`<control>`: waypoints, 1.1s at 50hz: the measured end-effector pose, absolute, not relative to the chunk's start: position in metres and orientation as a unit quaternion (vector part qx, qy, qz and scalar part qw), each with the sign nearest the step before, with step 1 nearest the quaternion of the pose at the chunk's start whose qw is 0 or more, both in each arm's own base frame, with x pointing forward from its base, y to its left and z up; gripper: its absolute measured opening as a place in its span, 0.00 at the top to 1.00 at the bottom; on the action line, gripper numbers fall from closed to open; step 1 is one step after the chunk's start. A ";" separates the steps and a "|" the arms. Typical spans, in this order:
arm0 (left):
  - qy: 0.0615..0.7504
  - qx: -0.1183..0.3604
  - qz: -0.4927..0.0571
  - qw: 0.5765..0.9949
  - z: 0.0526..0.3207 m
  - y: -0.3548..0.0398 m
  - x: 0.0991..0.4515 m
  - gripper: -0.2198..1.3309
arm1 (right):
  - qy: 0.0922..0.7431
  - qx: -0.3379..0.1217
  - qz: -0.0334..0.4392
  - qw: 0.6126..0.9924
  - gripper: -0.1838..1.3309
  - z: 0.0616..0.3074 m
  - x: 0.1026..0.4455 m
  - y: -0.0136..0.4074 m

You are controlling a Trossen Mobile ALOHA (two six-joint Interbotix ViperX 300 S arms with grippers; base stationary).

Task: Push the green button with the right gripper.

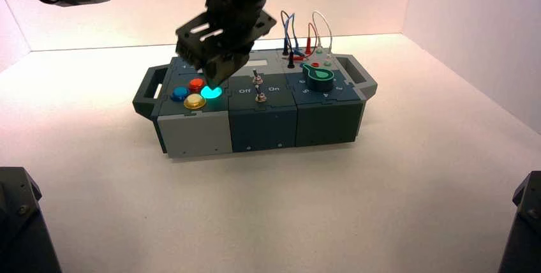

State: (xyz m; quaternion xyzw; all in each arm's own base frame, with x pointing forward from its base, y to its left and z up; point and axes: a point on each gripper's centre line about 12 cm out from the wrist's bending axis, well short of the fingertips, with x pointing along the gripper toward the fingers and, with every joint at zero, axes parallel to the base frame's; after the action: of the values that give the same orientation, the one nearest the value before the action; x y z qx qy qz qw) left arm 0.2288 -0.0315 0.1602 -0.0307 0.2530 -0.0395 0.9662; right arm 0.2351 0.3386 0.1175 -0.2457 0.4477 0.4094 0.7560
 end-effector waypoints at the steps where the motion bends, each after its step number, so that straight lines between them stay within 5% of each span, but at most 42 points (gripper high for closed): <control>1: 0.252 -0.031 -0.039 0.966 0.160 -0.032 0.229 0.97 | 0.442 -0.242 0.411 0.760 0.97 0.124 0.235 0.339; 19: 0.252 -0.031 -0.039 0.966 0.160 -0.031 0.228 0.97 | 0.393 -0.217 0.412 0.793 0.97 0.154 0.243 0.328; 55: 0.251 -0.031 -0.040 0.967 0.161 -0.032 0.229 0.97 | 0.326 -0.095 0.284 0.897 0.97 0.188 0.284 0.201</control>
State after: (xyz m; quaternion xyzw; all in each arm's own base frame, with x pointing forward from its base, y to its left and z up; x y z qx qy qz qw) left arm 0.2288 -0.0315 0.1610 -0.0309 0.2508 -0.0395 0.9667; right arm 0.2837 0.2006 0.1880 -0.0947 0.3256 0.2841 0.8968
